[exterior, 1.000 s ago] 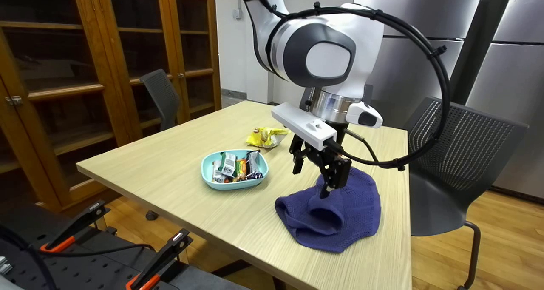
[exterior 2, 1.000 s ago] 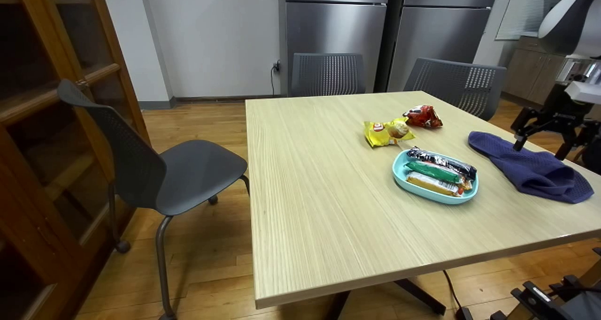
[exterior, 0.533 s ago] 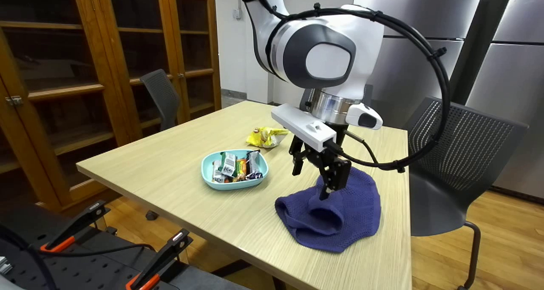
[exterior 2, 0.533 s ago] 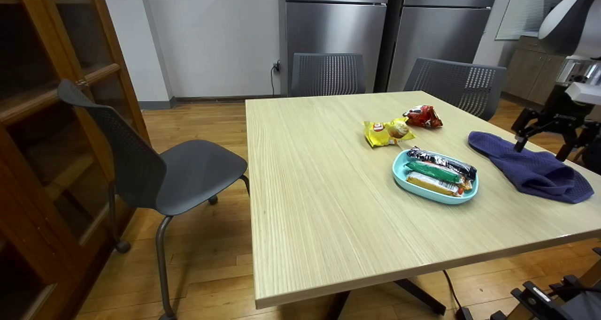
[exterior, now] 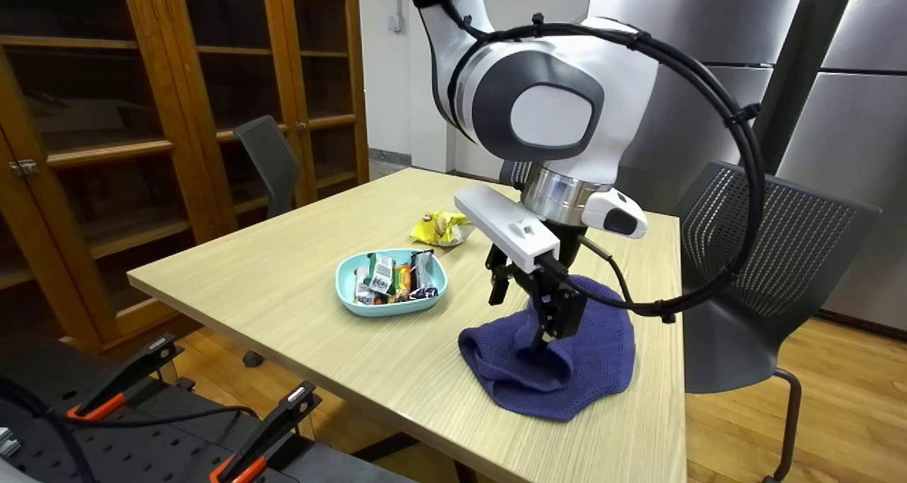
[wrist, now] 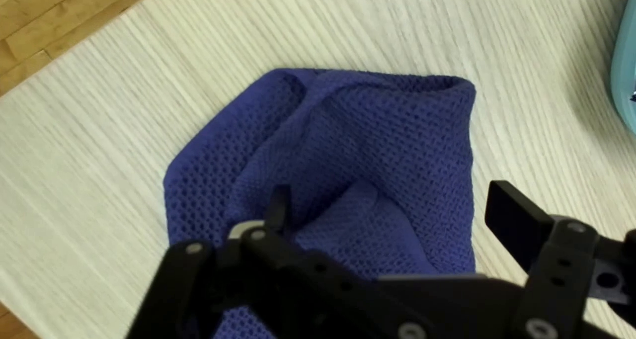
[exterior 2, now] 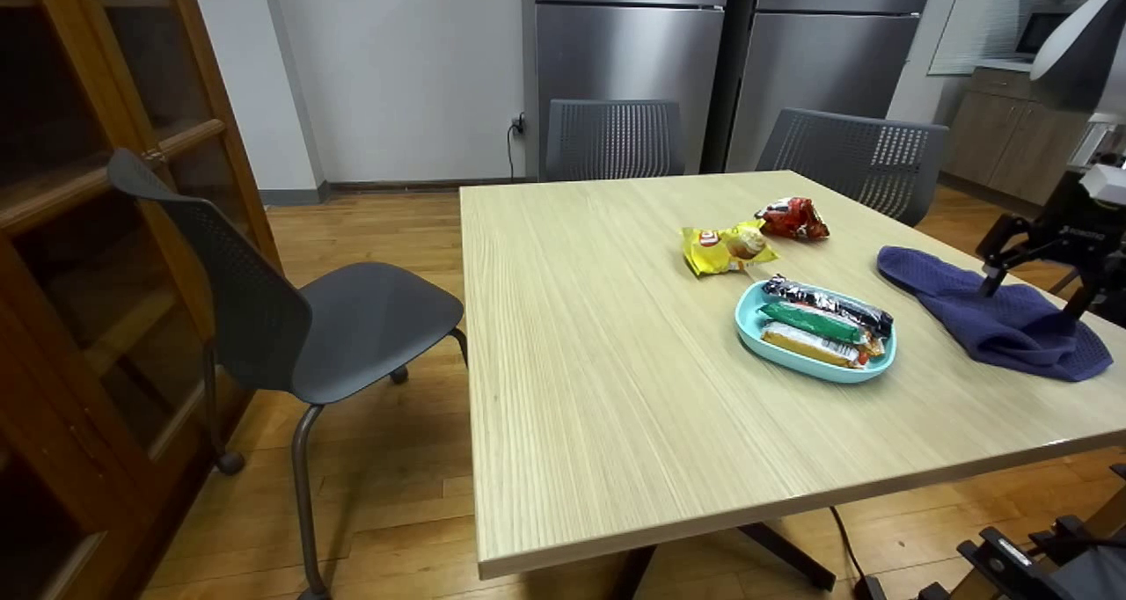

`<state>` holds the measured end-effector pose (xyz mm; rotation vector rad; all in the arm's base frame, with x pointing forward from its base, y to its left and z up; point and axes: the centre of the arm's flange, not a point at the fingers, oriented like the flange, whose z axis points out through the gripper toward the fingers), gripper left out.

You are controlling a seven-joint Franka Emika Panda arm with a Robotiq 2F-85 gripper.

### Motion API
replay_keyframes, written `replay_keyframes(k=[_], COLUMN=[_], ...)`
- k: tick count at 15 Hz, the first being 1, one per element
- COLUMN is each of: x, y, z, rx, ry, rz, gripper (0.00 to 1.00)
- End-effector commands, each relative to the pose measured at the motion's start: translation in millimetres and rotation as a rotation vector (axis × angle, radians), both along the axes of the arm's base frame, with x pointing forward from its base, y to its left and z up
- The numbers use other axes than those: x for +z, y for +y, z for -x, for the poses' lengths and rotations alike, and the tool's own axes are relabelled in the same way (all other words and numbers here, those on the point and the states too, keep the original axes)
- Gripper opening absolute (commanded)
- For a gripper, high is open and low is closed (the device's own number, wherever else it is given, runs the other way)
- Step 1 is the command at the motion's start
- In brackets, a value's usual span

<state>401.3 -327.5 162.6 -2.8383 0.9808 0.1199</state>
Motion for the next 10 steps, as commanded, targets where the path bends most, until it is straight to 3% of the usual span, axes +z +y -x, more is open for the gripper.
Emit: replay_keyframes(k=[1, 10], x=[-7, -24], y=[-7, -17], z=[2, 3], rx=[-0.074, -0.163], ry=[-0.059, -0.107], rz=[-0.017, 0.013], gripper=[1.0, 1.0])
